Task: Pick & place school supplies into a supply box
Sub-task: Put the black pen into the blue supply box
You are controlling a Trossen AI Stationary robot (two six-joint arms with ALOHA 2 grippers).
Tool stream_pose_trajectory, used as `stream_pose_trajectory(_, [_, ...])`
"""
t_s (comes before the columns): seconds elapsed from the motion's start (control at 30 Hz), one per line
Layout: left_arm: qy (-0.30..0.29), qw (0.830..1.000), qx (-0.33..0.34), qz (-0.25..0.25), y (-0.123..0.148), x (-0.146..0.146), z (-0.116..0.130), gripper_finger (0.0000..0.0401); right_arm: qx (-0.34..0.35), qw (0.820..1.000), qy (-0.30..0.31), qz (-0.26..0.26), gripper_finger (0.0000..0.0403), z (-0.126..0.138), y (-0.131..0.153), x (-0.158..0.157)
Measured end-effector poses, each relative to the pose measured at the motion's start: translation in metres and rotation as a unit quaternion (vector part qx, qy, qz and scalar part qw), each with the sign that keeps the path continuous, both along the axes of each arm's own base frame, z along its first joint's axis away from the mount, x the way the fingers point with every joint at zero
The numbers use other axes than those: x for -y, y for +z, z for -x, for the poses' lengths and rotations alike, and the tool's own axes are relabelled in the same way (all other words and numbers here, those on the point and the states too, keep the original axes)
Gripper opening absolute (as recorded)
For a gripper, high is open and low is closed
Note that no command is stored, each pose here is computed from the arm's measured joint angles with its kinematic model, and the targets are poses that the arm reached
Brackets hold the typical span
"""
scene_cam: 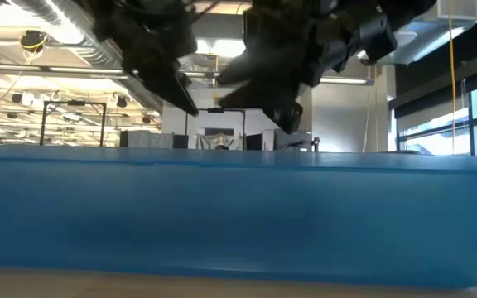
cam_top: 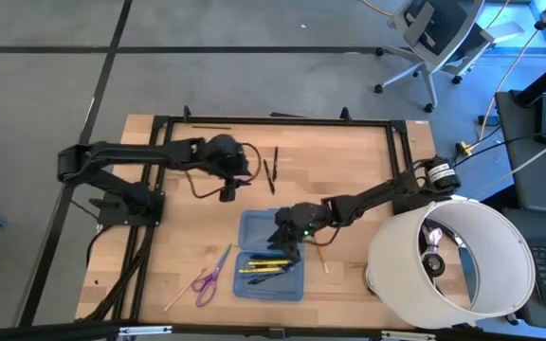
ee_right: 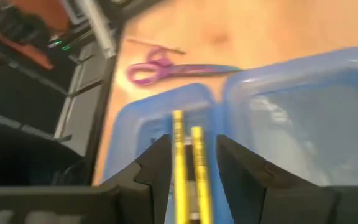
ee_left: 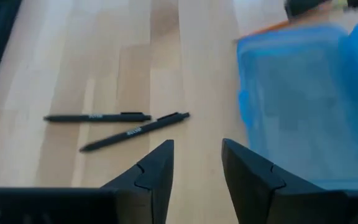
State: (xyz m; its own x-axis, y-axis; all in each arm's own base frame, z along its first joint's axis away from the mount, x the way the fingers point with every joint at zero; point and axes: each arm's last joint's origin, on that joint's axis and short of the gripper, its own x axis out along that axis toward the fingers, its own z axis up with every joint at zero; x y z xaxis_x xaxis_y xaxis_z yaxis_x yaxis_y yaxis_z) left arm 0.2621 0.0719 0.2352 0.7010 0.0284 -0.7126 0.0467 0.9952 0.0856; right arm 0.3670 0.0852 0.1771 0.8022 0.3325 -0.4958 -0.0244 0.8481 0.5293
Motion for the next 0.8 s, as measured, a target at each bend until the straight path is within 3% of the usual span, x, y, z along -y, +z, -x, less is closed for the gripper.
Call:
stream_pose_trajectory(0.27, [-0.091, 0.99, -0.1, -0.034, -0.019, -0.026, -0.049, 0.0128, -0.065, 0.997, 0.0, -0.031, 0.0129, 0.005, -0.004, 0.01])
stream_pose_trajectory(0.47, [-0.149, 0.978, -0.127, -0.068, -0.038, -0.04, -0.079, 0.0127, -0.12, 0.992, -0.02, -0.026, 0.0129, 0.014, -0.006, 0.013])
stream_pose_trajectory(0.63, [-0.179, 0.97, -0.146, -0.076, -0.053, -0.044, -0.092, 0.0127, -0.168, 0.984, -0.066, 0.009, 0.0129, 0.033, 0.005, 0.018])
stream_pose_trajectory(0.8, [-0.211, 0.96, -0.159, -0.092, -0.066, -0.045, -0.096, 0.0127, -0.154, 0.984, -0.086, 0.024, 0.0129, 0.044, 0.027, 0.021])
